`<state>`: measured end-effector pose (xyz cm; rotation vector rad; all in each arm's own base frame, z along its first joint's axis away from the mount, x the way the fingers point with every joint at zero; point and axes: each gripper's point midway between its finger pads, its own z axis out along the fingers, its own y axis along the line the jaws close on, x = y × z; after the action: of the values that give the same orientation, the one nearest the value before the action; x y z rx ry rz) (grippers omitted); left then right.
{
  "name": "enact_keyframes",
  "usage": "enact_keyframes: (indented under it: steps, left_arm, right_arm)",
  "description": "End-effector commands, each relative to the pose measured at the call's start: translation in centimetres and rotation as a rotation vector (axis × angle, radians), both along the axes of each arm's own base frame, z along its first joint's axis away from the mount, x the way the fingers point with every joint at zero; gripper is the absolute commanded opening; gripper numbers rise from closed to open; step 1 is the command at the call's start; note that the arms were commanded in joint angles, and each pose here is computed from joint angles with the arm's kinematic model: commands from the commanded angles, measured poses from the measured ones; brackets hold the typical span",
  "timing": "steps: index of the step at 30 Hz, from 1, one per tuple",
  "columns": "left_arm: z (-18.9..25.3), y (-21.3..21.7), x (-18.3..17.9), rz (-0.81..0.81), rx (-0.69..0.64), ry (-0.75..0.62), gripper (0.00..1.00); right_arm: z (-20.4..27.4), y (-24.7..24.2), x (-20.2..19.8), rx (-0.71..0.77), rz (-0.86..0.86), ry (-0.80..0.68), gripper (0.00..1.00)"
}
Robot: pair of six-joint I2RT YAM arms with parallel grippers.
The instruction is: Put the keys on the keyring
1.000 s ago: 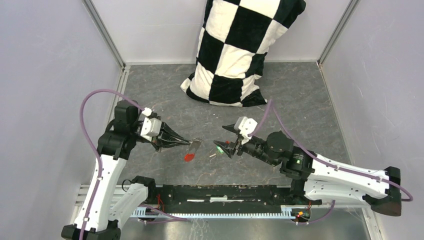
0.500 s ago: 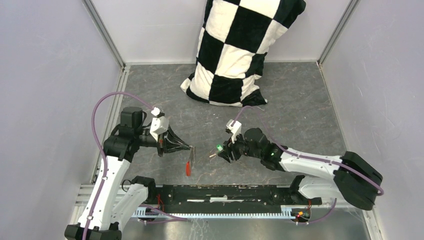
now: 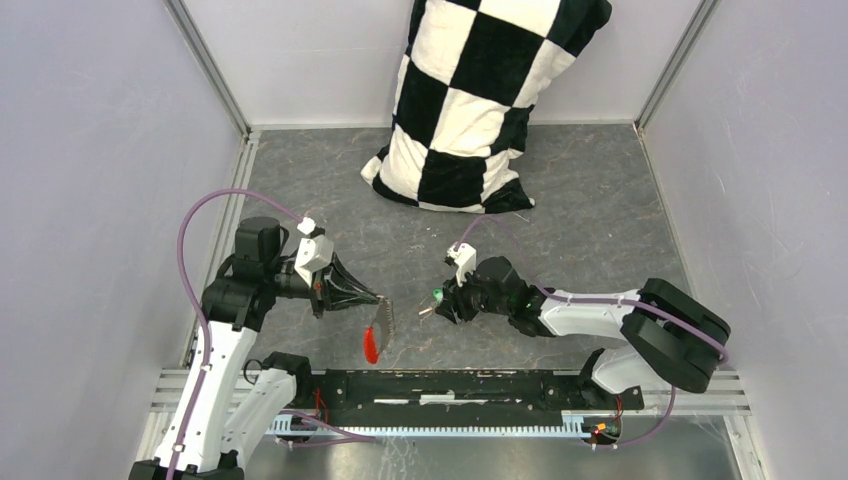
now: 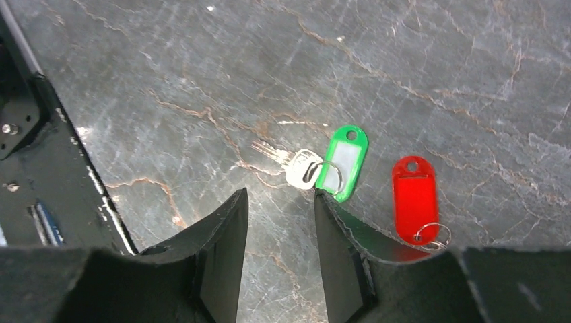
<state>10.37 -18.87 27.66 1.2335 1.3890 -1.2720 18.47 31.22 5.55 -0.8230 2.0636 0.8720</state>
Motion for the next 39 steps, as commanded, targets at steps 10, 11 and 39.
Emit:
enact_keyframes:
  steps: [10,11,39]
  left_arm:
    - [2.6,0.0,-0.9,-0.031,-0.042,-0.079,0.02]
    - [2.6,0.0,-1.0,-0.032,-0.044,-0.082,0.02]
    - [2.9,0.1,-1.7,-0.036,-0.051,-0.121,0.02]
  right_arm:
    - [-1.5,0.3,1.9,-0.032,-0.076,0.01,0.44]
    - [-1.5,0.3,2.1,-0.032,-0.08,0.007,0.45]
    - [-2.4,1.0,4.5,-0.055,-0.147,-0.007,0.32]
